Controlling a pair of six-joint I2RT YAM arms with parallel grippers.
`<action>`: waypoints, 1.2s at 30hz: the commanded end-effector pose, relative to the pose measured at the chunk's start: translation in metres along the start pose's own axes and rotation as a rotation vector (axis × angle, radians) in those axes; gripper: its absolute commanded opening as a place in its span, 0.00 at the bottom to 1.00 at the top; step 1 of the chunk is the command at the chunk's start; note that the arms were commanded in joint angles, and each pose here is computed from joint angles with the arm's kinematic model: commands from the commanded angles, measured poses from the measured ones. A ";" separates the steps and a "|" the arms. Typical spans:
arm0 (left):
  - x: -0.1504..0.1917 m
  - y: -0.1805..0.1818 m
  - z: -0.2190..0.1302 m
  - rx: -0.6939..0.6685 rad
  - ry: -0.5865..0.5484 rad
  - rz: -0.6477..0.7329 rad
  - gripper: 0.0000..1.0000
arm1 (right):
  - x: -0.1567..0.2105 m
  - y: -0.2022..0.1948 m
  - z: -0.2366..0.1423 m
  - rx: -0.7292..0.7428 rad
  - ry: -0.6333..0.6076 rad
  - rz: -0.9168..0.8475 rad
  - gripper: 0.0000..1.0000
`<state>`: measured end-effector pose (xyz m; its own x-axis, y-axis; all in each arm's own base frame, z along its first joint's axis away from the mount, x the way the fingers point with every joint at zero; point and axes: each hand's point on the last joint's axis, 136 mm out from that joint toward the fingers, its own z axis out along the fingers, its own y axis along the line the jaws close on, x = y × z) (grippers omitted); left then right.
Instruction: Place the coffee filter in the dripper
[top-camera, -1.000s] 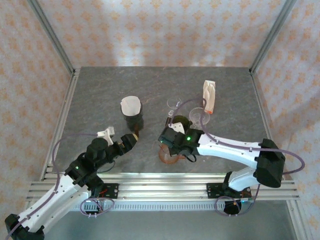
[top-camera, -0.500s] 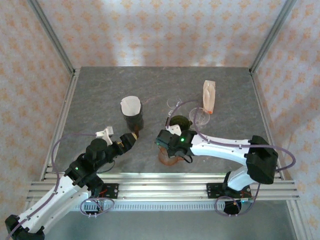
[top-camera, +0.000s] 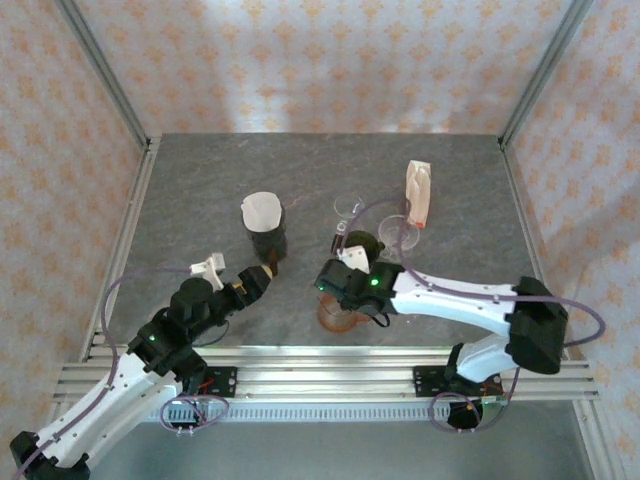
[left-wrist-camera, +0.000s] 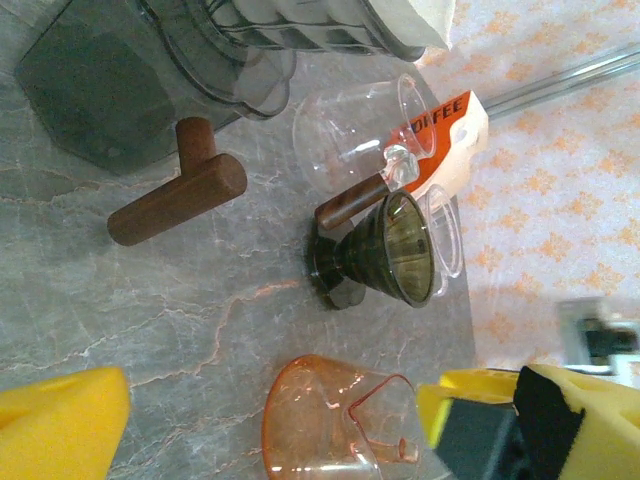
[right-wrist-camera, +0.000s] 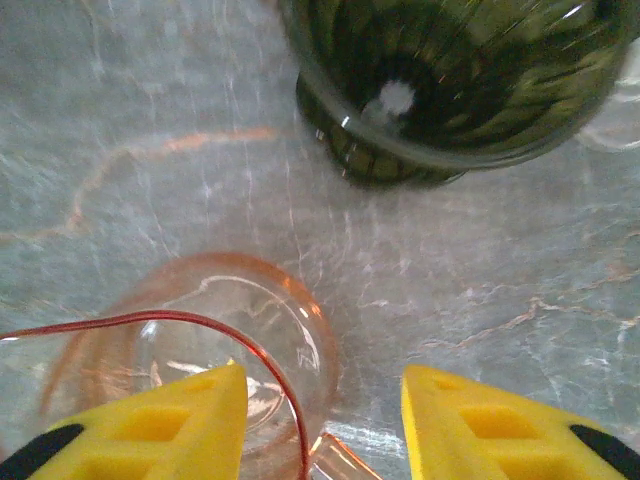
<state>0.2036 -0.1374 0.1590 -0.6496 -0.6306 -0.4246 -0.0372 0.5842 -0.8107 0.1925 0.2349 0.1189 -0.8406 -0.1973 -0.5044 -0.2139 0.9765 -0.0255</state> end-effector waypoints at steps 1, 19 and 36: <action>-0.005 0.003 -0.004 -0.020 -0.033 0.028 0.99 | -0.039 -0.025 -0.032 0.009 -0.145 0.091 0.51; -0.014 0.008 -0.017 -0.064 -0.078 0.041 1.00 | -0.099 -0.081 0.032 0.056 -0.076 0.483 0.58; -0.011 0.012 -0.013 -0.051 -0.074 0.031 1.00 | -0.059 -0.079 0.081 0.062 -0.014 0.622 0.53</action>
<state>0.1999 -0.1191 0.1561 -0.6085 -0.6416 -0.4669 -0.0672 0.6279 -0.7754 0.2970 0.1778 0.0908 -0.8032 0.3837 -0.4556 0.3117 0.9226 0.2274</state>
